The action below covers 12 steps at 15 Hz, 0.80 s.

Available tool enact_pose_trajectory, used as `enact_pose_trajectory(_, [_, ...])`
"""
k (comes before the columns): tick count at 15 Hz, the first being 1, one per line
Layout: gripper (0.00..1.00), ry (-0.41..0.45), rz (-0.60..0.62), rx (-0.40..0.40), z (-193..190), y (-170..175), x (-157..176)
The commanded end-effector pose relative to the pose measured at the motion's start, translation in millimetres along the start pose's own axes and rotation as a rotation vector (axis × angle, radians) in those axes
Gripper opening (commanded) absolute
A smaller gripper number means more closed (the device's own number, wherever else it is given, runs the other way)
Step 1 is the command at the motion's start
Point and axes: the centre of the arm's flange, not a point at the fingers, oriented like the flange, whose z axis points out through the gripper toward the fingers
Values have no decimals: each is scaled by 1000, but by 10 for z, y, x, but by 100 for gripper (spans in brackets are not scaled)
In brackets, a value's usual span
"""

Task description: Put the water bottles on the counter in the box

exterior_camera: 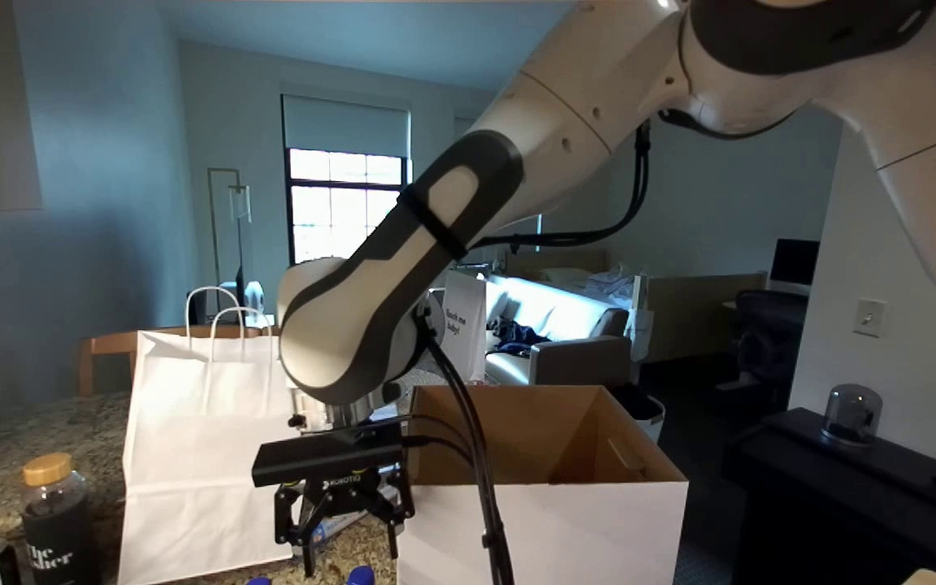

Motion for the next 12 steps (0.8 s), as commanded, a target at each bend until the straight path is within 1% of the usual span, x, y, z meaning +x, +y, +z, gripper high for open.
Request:
enact_pose_trajectory(1, [100,-70,85,57,140,-27,174])
enact_pose_trajectory(5, [100,-128,163,72,306,61,320])
enact_pose_trajectory(9, [100,-183,193,75,407,68,306])
enact_pose_trajectory(10, [100,-185,198,71,428,64,284])
enact_pose_trajectory(11, [75,-192,204,68,445,67,273])
enact_pose_trajectory(12, [74,-194,210,65,459,75,277])
